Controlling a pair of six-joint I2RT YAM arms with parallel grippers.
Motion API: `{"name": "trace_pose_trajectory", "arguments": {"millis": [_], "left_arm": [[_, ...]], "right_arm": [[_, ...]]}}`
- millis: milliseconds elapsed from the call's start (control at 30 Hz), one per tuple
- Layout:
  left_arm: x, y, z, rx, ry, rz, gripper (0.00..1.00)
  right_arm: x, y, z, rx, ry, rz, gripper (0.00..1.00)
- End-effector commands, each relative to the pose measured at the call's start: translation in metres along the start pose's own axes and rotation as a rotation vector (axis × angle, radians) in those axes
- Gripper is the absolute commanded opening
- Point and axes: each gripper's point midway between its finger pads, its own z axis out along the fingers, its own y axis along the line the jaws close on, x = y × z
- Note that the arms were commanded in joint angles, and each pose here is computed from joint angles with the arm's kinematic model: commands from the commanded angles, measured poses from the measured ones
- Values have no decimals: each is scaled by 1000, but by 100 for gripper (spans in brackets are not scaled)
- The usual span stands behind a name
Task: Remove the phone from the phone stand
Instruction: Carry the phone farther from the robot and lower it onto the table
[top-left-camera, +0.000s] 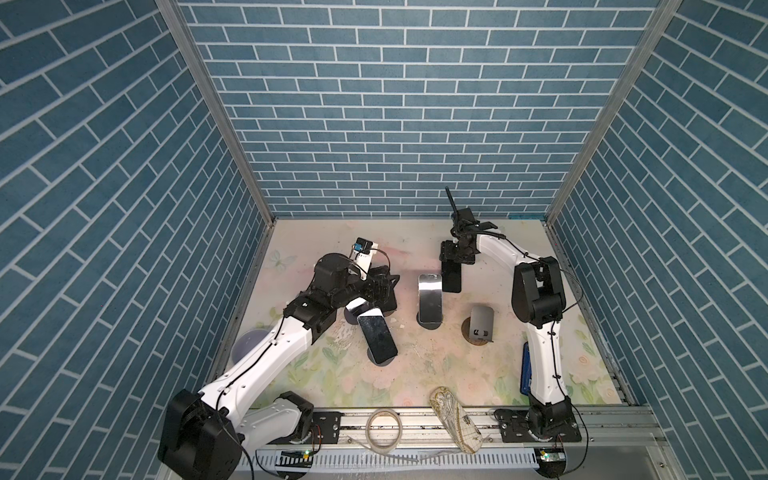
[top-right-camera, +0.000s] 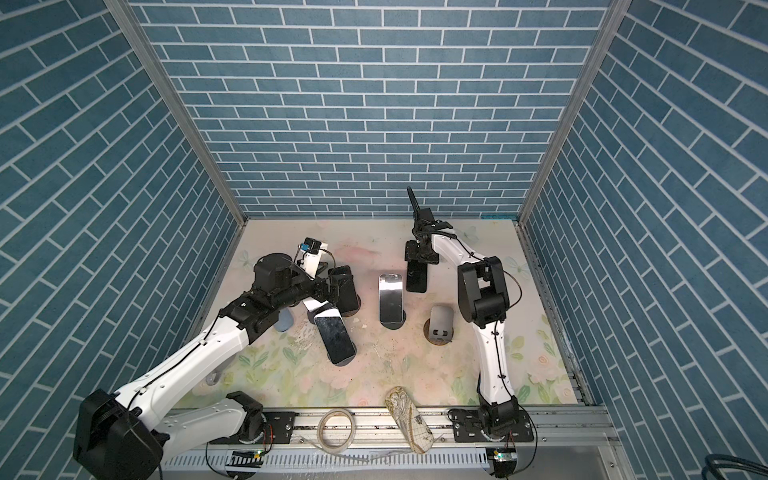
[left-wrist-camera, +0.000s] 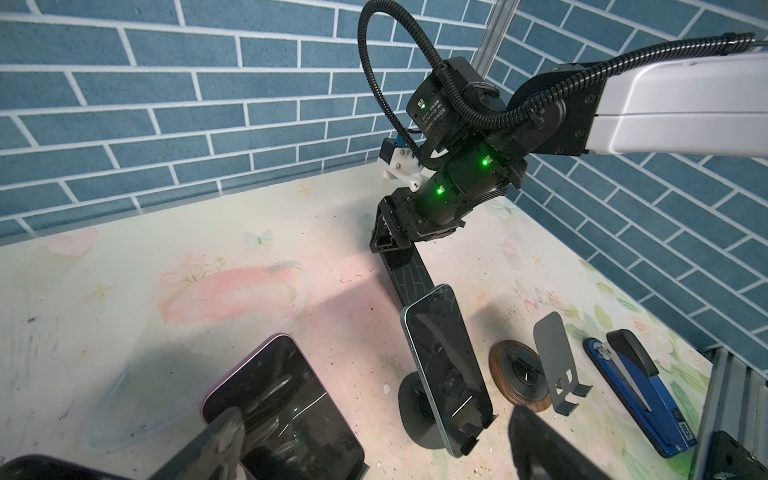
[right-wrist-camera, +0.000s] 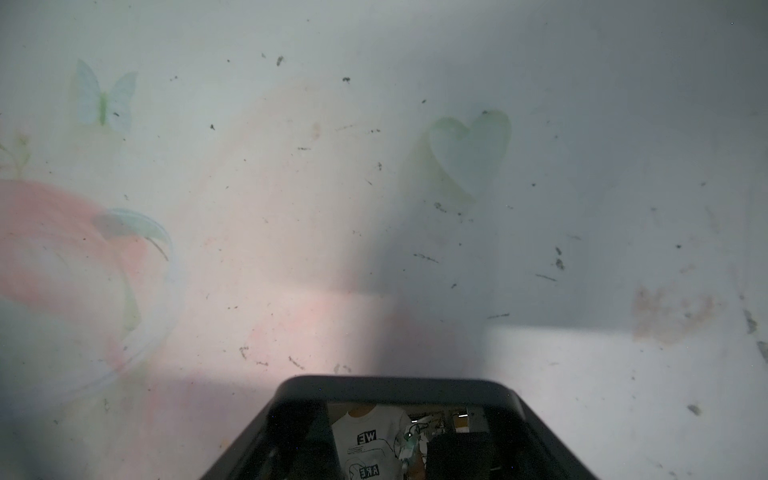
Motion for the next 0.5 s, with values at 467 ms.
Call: {"name": "trace_pose_trajectory", "arguments": {"millis": [467], "left_arm": [[3,1,-3,-14,-10,-1,100]], "right_arm": [[20,-7,30,109,58,-51,41]]}}
